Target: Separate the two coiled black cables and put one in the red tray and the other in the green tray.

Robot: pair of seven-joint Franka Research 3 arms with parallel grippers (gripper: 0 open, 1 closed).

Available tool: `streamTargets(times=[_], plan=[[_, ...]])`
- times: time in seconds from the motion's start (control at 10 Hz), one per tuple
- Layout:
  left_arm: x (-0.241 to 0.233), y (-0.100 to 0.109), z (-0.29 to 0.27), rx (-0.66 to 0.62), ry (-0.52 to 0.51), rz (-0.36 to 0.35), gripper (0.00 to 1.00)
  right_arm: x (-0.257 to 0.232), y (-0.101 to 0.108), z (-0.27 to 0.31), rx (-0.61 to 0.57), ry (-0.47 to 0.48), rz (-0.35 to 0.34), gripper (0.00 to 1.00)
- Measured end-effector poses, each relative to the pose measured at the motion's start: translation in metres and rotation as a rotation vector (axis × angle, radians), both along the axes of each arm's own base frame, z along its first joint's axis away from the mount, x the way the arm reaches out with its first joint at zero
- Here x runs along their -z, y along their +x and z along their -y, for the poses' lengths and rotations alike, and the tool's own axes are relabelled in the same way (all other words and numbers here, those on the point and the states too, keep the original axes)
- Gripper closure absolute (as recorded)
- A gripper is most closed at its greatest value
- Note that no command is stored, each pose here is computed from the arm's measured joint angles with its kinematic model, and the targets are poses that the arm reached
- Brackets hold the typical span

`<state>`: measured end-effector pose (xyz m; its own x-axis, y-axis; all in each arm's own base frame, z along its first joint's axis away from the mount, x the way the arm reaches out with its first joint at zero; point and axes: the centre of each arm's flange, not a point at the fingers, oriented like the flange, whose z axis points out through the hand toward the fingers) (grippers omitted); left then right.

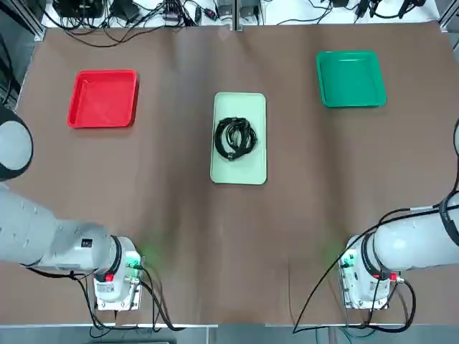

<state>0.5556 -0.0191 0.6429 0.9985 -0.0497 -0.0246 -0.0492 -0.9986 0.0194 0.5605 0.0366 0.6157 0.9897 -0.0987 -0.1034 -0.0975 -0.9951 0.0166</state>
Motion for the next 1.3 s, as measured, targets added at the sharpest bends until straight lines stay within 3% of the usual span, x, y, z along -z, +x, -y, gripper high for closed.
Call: streamTargets(times=[0.4, 0.7, 0.9, 1.3], plan=[[0.070, 0.001, 0.104, 0.103, -0.002, -0.024, 0.03, 0.000, 0.000, -0.001, -0.001, 0.000, -0.001, 0.00], [0.146, -0.017, 0.183, 0.218, -0.011, -0.022, 0.04, 0.004, 0.000, -0.005, -0.009, -0.001, -0.014, 0.00], [0.205, -0.031, 0.227, 0.293, -0.023, -0.080, 0.04, 0.006, 0.001, -0.005, -0.009, -0.001, -0.017, 0.00], [0.311, -0.033, 0.288, 0.300, -0.051, -0.100, 0.02, 0.007, 0.001, -0.005, -0.009, -0.001, -0.018, 0.00]])
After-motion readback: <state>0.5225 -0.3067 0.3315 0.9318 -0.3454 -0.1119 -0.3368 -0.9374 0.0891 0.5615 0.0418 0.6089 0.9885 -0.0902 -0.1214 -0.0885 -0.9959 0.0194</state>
